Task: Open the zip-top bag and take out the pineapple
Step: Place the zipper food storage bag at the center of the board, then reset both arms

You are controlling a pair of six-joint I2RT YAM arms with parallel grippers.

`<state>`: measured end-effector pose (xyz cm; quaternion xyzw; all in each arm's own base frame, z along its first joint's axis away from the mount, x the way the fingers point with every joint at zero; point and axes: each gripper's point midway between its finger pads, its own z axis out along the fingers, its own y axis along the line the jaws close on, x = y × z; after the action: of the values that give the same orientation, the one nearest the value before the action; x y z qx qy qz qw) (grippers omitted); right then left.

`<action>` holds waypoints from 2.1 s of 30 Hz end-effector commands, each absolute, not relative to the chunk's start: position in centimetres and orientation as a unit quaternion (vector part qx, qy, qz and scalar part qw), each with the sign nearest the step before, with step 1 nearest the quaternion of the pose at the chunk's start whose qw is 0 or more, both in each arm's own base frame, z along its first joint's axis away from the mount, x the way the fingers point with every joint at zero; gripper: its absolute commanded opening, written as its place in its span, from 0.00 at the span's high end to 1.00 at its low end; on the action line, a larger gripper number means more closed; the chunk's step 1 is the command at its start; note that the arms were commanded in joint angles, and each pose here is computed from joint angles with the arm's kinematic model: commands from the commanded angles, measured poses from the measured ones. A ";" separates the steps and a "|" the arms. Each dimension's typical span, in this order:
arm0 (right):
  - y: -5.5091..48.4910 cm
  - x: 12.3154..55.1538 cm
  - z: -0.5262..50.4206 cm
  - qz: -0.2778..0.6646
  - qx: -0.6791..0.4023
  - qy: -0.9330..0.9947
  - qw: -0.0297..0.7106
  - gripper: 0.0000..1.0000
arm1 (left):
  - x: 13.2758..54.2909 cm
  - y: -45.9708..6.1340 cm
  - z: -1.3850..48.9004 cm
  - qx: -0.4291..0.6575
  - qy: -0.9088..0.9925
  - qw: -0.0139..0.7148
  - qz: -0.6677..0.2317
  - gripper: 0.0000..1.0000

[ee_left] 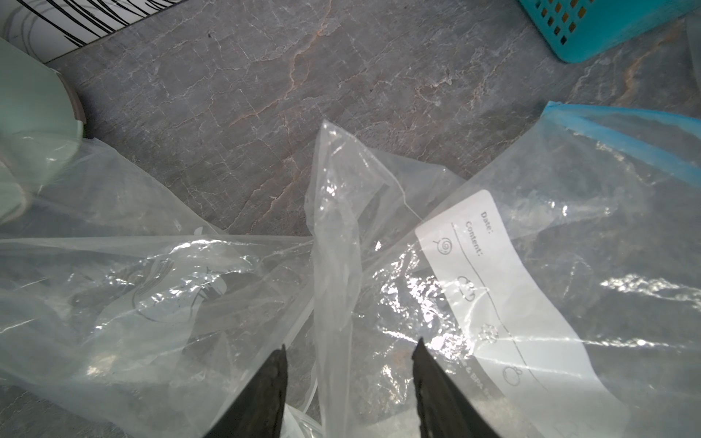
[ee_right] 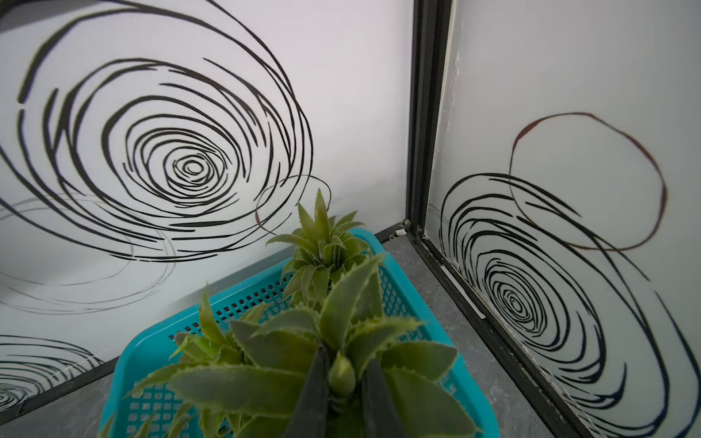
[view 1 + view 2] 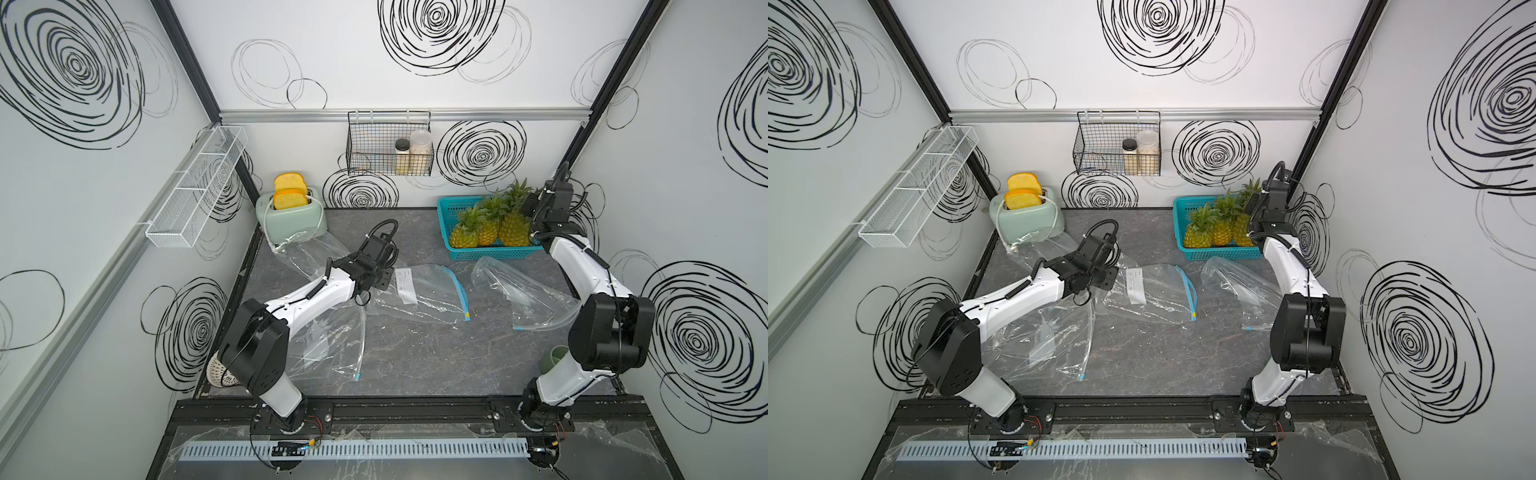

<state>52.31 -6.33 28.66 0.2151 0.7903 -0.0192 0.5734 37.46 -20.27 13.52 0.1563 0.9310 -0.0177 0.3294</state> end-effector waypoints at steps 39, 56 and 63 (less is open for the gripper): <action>-8.5 52.4 20.0 -0.018 0.266 0.817 0.511 0.63 | 39.9 -20.4 17.4 0.146 0.905 0.398 -0.034 0.08; -7.8 50.6 25.7 -0.009 0.217 0.798 0.563 0.02 | 41.4 -17.4 23.9 0.125 0.868 0.479 -0.020 0.04; -7.2 46.8 28.7 -0.015 0.194 0.785 0.588 0.02 | 41.0 -15.4 29.7 0.109 0.832 0.543 -0.025 0.04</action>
<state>48.40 -7.61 27.00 0.2111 0.7918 -0.0116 0.5731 40.64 -15.86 24.39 0.1175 0.8699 -0.0188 0.4786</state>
